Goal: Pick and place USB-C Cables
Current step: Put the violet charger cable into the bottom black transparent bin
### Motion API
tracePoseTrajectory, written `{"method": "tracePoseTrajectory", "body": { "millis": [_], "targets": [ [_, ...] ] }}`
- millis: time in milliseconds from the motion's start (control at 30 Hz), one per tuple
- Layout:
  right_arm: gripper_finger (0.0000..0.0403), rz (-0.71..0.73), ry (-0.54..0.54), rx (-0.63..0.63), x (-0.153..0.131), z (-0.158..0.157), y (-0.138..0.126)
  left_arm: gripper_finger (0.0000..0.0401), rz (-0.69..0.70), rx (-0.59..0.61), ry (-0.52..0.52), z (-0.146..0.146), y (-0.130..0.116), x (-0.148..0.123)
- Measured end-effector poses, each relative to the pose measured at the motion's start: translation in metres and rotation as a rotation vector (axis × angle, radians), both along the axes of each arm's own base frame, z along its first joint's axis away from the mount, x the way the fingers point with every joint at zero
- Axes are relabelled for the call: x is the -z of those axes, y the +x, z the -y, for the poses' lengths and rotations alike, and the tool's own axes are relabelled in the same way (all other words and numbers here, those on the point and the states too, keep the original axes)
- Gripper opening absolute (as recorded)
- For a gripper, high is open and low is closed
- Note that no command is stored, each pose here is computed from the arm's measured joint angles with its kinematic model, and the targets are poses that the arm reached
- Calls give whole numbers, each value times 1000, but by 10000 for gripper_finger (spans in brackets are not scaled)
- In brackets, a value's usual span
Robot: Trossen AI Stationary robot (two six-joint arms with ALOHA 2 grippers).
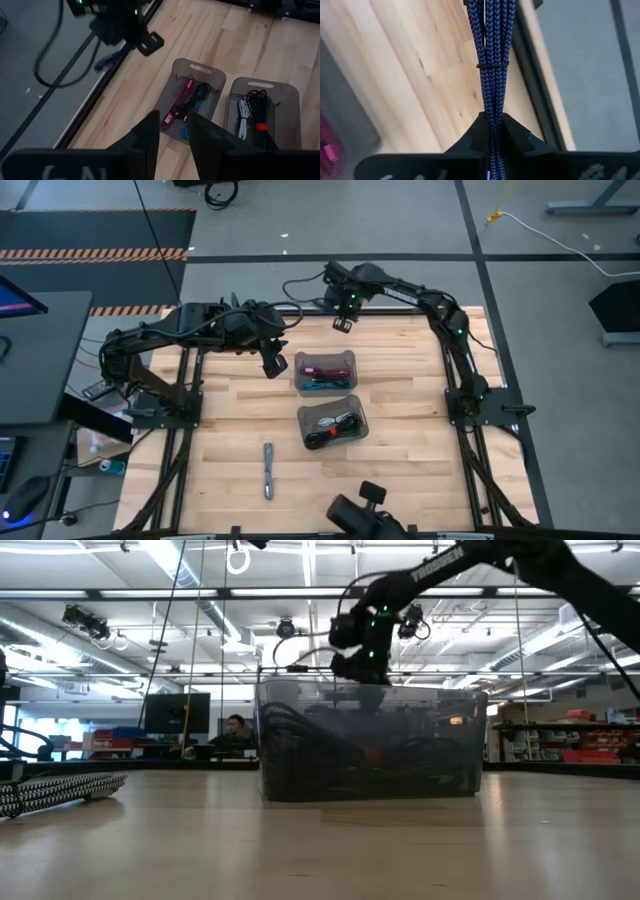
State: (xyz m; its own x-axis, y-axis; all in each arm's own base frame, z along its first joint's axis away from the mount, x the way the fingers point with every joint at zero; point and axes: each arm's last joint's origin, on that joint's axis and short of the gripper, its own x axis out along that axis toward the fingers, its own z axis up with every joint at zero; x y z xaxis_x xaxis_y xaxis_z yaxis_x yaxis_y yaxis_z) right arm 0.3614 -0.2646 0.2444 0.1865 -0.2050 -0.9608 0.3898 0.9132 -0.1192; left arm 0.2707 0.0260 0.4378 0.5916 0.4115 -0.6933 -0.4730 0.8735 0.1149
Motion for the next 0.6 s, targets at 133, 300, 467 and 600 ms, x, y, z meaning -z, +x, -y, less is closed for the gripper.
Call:
{"method": "tracePoseTrajectory", "body": {
  "millis": [133,300,467,600],
  "targets": [
    [26,56,3,-10,-33,-15,-9,107,-5,1,1,0,0,0],
    [26,153,24,-78,-79,-47,-22,107,-18,3,1,0,-1,1],
    [26,255,43,-135,-120,-84,-35,107,-18,3,1,0,-1,1],
    [26,319,96,-174,-142,-112,-45,107,-22,3,1,0,-2,1]
  ]
}}
